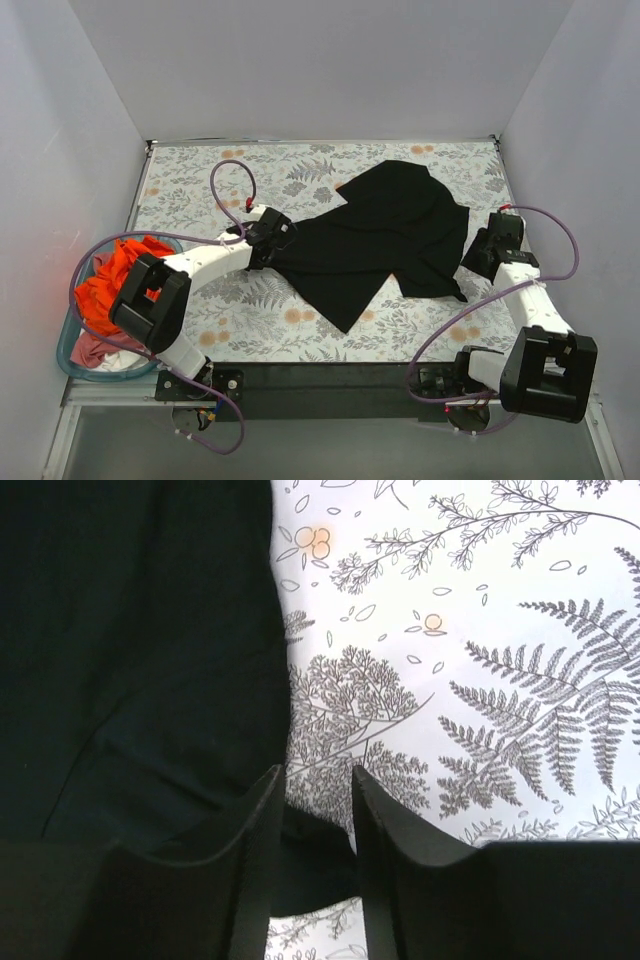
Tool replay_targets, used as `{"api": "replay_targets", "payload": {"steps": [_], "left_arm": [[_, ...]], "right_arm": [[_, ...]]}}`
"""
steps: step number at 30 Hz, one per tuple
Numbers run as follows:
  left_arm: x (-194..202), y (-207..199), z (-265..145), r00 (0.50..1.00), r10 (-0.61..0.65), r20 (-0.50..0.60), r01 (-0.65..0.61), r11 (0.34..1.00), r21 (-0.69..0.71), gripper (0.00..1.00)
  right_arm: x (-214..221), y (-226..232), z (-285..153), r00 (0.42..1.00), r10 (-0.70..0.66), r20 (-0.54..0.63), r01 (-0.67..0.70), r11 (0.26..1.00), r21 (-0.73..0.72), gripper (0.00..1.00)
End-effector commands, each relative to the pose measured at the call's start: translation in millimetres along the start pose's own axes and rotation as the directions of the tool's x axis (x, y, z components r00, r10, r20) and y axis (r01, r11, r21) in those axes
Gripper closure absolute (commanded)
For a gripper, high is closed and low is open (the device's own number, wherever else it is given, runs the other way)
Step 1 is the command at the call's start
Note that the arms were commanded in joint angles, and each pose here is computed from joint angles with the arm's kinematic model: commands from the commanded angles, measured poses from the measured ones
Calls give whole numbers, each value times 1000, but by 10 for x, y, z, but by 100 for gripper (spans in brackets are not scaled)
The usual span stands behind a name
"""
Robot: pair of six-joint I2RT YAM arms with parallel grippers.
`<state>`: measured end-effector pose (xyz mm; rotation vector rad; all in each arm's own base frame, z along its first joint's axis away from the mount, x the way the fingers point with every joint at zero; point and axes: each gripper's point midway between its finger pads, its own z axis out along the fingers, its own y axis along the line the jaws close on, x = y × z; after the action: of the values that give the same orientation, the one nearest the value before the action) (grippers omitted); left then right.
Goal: Fold and stack the t-shirts
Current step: Flatten the tshirt out
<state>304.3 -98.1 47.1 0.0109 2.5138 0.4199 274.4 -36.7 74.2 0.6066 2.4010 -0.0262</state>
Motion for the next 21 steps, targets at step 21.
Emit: {"api": "replay_targets", "payload": {"steps": [21], "left_arm": [[-237, 155, -51, 994, -79, 74, 80, 997, -11, 100]], "right_arm": [[-303, 461, 643, 1000, 6, 19, -1, 973, -230, 58]]}}
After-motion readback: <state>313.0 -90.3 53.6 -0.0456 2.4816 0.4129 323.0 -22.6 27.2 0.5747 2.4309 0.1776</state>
